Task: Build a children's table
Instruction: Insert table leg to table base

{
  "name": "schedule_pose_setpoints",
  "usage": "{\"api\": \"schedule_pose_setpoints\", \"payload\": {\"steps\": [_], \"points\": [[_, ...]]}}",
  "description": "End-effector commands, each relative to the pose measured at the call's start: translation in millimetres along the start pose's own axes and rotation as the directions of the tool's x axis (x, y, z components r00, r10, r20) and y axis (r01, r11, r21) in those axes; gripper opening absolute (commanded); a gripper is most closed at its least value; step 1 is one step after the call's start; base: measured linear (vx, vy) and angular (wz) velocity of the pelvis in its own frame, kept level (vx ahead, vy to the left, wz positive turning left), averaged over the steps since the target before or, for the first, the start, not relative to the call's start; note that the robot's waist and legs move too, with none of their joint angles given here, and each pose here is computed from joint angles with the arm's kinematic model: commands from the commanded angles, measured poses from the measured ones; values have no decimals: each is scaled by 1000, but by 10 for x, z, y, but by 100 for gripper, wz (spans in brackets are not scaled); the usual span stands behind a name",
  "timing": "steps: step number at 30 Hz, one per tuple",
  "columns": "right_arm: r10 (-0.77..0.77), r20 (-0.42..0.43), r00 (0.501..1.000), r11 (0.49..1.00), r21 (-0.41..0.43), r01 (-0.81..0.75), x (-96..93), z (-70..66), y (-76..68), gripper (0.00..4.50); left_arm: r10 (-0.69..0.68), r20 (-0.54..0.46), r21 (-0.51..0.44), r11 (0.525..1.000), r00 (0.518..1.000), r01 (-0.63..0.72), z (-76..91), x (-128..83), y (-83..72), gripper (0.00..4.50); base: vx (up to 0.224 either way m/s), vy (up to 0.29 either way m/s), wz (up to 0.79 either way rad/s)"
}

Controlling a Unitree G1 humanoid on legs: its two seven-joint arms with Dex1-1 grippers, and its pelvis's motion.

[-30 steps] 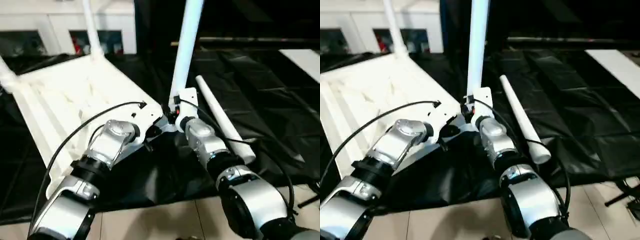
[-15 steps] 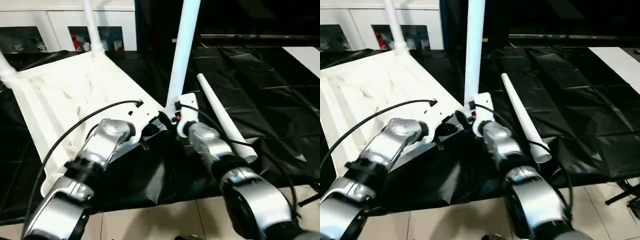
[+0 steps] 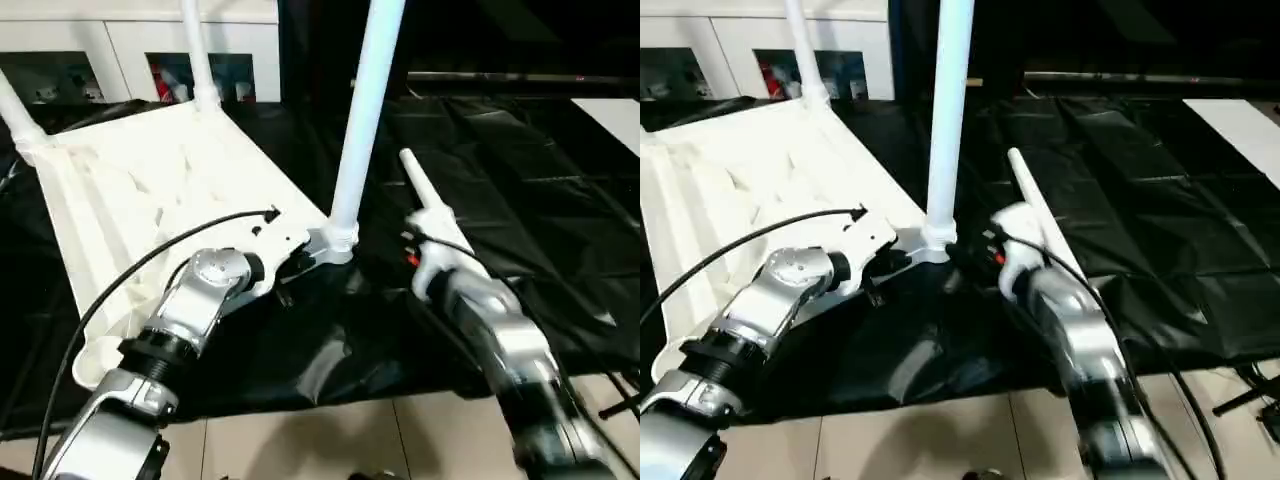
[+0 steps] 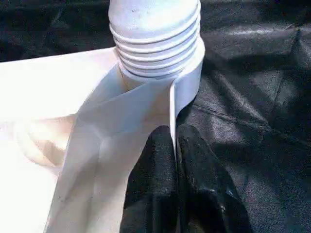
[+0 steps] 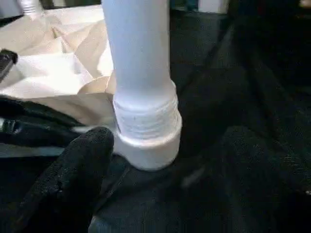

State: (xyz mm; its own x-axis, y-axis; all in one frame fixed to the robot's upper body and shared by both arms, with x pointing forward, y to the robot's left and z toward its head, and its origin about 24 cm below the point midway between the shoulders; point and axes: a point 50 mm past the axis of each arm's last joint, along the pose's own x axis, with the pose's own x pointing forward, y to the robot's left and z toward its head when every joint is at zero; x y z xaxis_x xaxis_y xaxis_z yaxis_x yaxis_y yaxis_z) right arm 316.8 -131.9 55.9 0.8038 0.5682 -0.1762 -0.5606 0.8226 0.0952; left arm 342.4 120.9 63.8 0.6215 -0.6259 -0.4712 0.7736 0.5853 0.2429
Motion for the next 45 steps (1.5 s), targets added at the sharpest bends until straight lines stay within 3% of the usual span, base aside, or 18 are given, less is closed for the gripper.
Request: {"api": "schedule_pose_setpoints", "payload": {"steps": [1, 16, 28, 32, 45], "points": [[-56, 13, 998, 998, -29, 56, -29, 40, -48, 403, 47, 44, -19, 999, 998, -46, 40, -56, 83, 0, 0, 0, 0], [-75, -15, 997, 996, -56, 74, -33, 50, -18, 403, 21, 15, -39, 999, 1000, -21, 9, -54, 94, 0, 11, -5, 15], [-40, -35, 999, 994, -101, 36, -43, 44, 15, 403, 10, 11, -40, 999, 1000, -10, 1, -52, 89, 0, 107, 12, 31], [-21, -38, 999, 998, -59, 19, -54, 32, 29, 403, 8, 16, -38, 999, 1000, -7, 7, -51, 79, 0, 115, -50, -3], [8, -51, 999, 997, -77, -11, -47, 42, 50, 403, 34, 5, -28, 999, 999, -34, -26, -68, 95, 0, 16, -6, 4]]}}
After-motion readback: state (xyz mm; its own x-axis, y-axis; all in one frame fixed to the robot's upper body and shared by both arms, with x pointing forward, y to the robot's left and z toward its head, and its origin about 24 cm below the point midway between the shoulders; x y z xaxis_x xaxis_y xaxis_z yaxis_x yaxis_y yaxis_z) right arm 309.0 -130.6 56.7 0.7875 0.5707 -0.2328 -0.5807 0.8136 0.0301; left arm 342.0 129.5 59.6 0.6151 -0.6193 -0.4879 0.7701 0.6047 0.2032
